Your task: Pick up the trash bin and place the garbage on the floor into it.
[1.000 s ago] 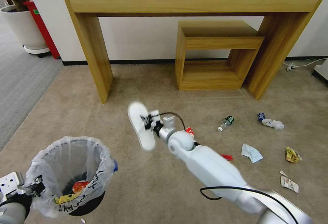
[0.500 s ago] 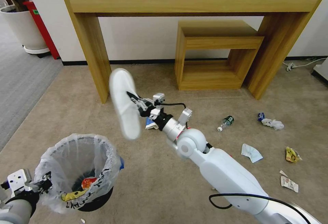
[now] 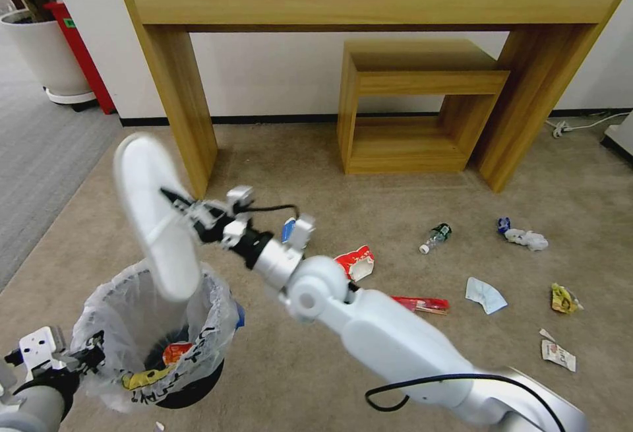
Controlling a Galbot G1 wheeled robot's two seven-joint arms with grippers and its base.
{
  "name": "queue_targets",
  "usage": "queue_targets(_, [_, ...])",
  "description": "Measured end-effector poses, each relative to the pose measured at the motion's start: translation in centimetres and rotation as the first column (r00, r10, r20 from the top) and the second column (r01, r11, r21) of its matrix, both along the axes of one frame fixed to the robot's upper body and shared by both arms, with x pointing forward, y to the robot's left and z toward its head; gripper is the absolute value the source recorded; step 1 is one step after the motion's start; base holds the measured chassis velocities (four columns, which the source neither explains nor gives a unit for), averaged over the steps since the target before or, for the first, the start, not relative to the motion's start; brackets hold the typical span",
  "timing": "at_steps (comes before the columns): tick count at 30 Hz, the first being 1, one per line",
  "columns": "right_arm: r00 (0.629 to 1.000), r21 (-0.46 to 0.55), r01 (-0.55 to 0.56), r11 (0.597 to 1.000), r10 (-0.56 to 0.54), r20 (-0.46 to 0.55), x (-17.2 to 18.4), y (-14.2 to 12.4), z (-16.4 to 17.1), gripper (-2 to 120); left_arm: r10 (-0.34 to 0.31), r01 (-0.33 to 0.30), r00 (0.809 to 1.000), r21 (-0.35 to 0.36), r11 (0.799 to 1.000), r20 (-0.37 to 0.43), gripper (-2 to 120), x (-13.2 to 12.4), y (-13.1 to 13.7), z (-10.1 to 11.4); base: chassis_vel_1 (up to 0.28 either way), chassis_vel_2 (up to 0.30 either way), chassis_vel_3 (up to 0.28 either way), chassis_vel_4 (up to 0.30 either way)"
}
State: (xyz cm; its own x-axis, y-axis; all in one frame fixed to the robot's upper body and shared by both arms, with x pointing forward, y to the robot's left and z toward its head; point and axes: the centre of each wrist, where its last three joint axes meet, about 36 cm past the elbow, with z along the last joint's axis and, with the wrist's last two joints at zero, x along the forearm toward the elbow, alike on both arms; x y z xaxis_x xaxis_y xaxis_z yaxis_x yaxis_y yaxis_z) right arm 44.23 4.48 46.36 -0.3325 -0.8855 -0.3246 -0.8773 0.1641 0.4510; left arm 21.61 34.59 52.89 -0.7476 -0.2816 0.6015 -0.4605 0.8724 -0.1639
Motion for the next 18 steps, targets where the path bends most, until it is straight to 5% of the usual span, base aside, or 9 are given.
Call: queue_targets(18, [1.0, -0.061, -0.026, 0.998, 0.025, -0.009, -1.2, 1.4, -2.5, 0, 0.011, -0.011, 1.0, 0.009, 1.0, -0.009, 1, 0.1, 0.1, 0.0, 0.0, 0.0, 0.0, 0.0])
